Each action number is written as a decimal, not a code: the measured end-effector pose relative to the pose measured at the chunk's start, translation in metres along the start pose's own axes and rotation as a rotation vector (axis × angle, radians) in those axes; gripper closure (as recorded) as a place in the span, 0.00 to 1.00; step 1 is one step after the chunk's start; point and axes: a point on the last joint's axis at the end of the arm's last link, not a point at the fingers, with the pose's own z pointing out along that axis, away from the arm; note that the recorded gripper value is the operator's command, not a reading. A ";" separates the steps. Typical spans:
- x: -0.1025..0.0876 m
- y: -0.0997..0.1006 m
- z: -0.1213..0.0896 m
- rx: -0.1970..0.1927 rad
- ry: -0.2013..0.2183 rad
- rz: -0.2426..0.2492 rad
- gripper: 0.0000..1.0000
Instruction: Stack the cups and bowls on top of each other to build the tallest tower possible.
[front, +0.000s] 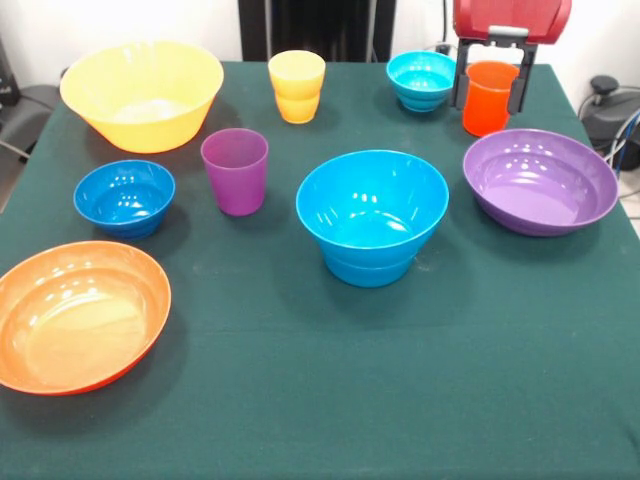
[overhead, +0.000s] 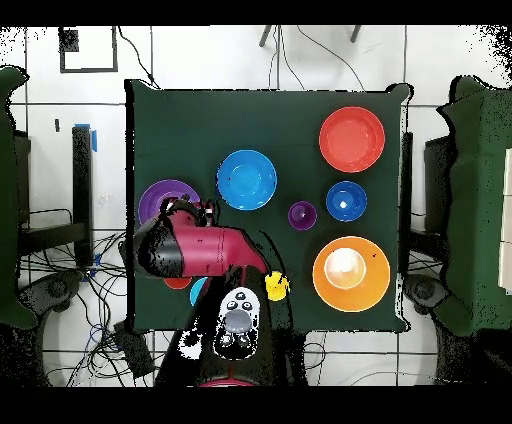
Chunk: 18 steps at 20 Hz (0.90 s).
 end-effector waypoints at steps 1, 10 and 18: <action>0.002 0.000 0.001 0.003 0.004 0.004 0.00; 0.018 -0.006 0.015 0.029 0.031 0.014 0.00; 0.033 -0.006 0.034 0.038 0.021 0.007 0.00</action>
